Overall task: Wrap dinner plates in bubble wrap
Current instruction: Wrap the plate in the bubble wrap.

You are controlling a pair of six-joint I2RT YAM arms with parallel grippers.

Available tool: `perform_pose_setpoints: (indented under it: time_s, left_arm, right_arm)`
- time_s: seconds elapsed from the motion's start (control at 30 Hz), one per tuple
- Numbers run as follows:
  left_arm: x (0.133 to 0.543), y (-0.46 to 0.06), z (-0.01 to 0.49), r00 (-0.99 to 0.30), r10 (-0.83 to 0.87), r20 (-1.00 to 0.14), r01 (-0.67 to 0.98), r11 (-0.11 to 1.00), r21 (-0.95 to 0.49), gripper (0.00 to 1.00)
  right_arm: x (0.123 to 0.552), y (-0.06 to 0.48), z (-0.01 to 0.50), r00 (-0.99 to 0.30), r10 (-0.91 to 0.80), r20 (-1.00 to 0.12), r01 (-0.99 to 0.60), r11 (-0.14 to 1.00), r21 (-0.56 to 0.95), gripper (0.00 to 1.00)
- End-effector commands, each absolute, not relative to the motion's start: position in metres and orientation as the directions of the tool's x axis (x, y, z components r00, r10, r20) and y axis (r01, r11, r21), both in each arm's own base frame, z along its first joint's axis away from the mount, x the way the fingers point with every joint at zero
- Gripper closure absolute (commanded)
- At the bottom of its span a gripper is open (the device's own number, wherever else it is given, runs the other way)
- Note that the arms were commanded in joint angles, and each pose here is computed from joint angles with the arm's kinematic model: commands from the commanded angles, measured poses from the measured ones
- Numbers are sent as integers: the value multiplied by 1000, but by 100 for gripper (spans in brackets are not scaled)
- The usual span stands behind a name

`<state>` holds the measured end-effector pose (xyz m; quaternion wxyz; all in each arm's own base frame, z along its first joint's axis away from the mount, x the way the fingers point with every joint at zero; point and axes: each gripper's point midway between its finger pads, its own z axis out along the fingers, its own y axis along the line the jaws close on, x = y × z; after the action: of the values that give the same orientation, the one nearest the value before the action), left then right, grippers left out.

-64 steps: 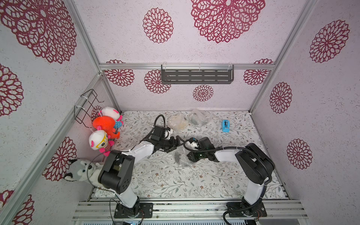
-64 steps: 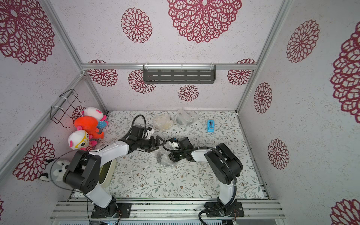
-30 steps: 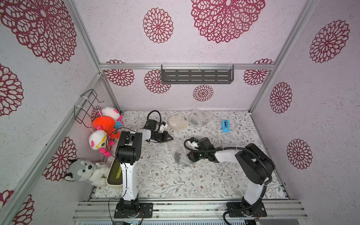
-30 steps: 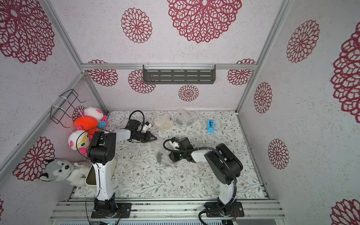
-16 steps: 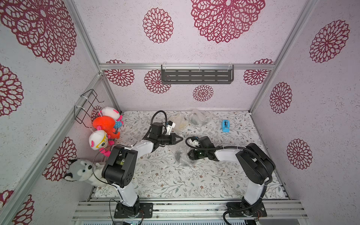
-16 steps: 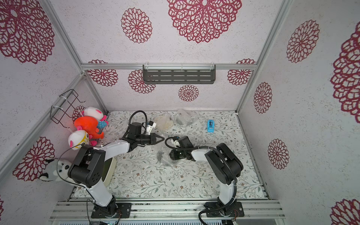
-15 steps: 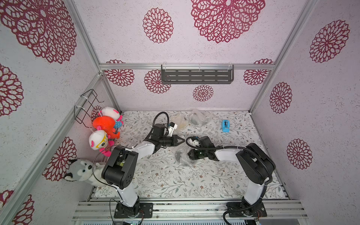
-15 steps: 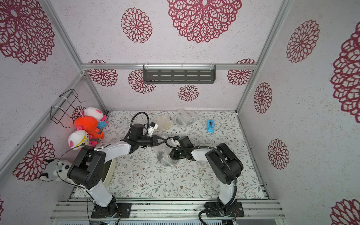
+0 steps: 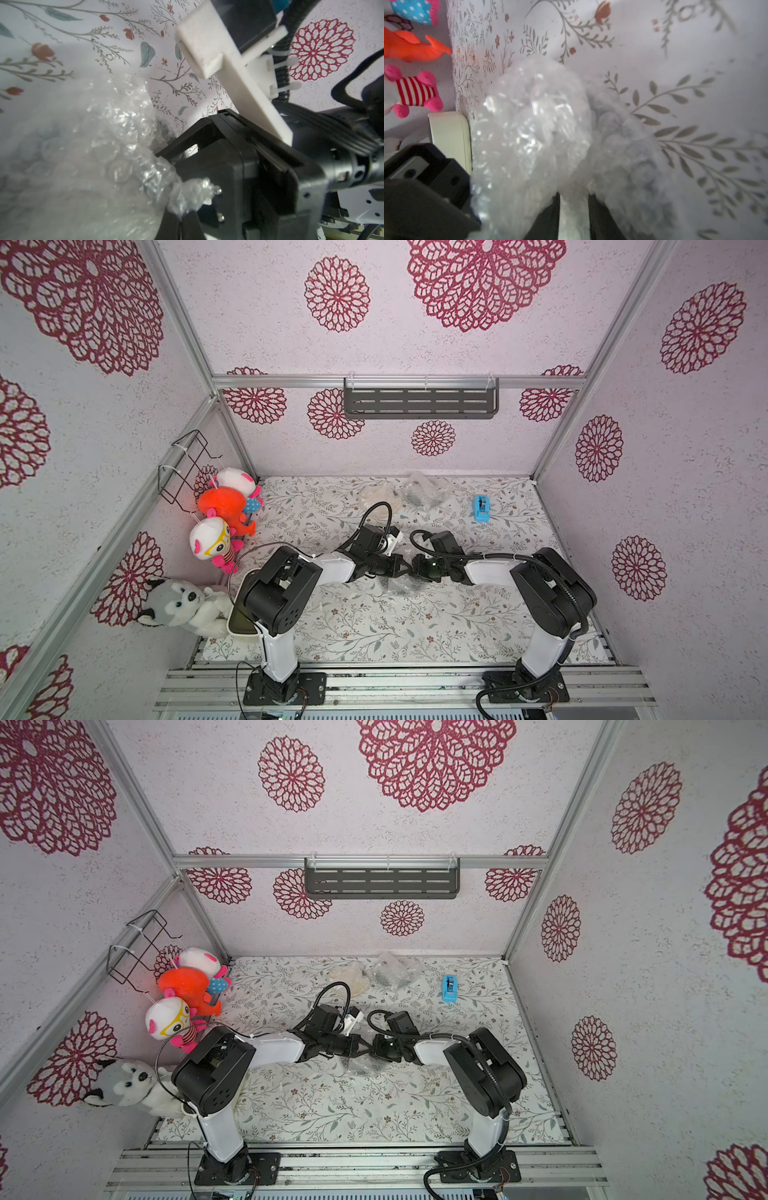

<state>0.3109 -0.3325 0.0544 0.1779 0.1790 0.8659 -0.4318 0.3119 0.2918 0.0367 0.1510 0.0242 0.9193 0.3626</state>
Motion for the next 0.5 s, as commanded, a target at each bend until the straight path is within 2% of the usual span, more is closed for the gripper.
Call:
perform_pose_setpoints:
  time_s: [0.0,0.17,0.33,0.47]
  left_arm:
    - [262,-314,-16,-918,276,-287,397,660,-638,100]
    - [261,-312,-18,-912,281,-299,410,660,-630,100]
    - [261,-317,-17,-904,296,-309,427,656,-622,100]
    - [263,-321,-13,-901,301,-312,433,654,-620,100]
  right_arm:
    - [342,274,66,-891,320,-322,9,721,693,68]
    - [360,241,108,-838,376,-394,0,724,690,65]
    - [359,208,110,-819,404,-407,29,738,674,64]
    - [346,213,126,-823,349,-449,-79,712,697,64]
